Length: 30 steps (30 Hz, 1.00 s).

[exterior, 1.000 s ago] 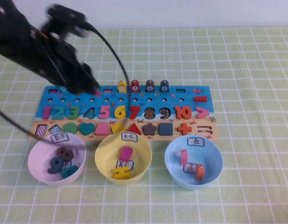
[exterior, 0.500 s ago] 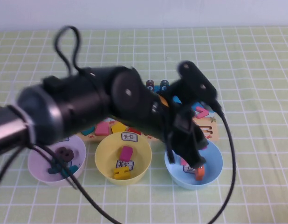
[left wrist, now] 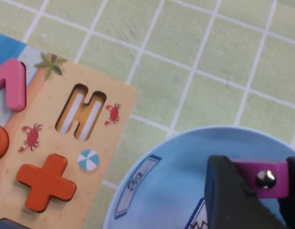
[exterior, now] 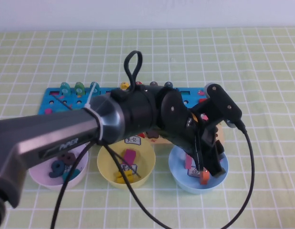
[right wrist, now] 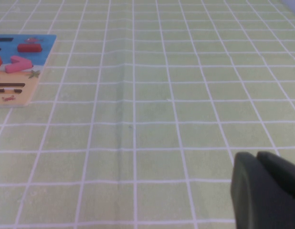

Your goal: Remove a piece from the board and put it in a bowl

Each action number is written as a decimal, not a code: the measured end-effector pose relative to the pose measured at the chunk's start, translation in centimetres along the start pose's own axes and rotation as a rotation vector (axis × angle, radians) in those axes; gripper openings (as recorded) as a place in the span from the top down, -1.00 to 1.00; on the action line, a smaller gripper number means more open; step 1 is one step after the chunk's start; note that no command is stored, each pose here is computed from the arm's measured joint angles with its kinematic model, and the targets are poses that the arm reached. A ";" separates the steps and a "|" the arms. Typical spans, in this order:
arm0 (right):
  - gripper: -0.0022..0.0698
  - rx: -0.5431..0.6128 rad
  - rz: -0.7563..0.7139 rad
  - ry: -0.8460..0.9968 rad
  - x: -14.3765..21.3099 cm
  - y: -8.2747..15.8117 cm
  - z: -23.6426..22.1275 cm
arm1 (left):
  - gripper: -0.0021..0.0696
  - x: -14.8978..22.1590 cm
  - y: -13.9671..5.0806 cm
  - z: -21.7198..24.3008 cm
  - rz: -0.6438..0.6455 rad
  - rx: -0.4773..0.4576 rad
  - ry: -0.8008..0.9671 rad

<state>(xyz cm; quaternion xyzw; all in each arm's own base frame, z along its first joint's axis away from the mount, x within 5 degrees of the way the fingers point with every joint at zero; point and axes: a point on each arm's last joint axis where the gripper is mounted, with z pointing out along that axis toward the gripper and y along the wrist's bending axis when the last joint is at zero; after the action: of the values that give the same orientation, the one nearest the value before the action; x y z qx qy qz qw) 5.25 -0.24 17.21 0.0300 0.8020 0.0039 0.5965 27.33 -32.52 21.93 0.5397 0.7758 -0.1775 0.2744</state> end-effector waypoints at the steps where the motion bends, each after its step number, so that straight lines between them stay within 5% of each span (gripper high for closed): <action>1: 0.99 0.000 0.000 0.000 0.0 0.0 0.0 | 0.41 0.0 0.1 0.2 0.003 -0.005 0.016; 11: 0.99 0.000 0.000 0.000 0.0 0.0 0.0 | 0.41 1.1 1.1 2.4 0.036 -0.033 0.184; 22: 0.99 0.000 0.000 0.000 0.0 0.0 0.0 | 0.02 0.8 1.2 2.3 0.032 -0.043 0.173; 30: 0.99 0.000 0.000 0.000 0.0 0.0 0.0 | 0.05 -1.4 1.3 -1.2 0.049 -0.103 0.039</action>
<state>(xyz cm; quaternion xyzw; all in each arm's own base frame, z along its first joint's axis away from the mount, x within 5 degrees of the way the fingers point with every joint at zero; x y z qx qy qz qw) 5.25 -0.24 17.21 0.0300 0.8020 0.0039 0.5965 28.65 -32.39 23.80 0.5472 0.7756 -0.1201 0.2909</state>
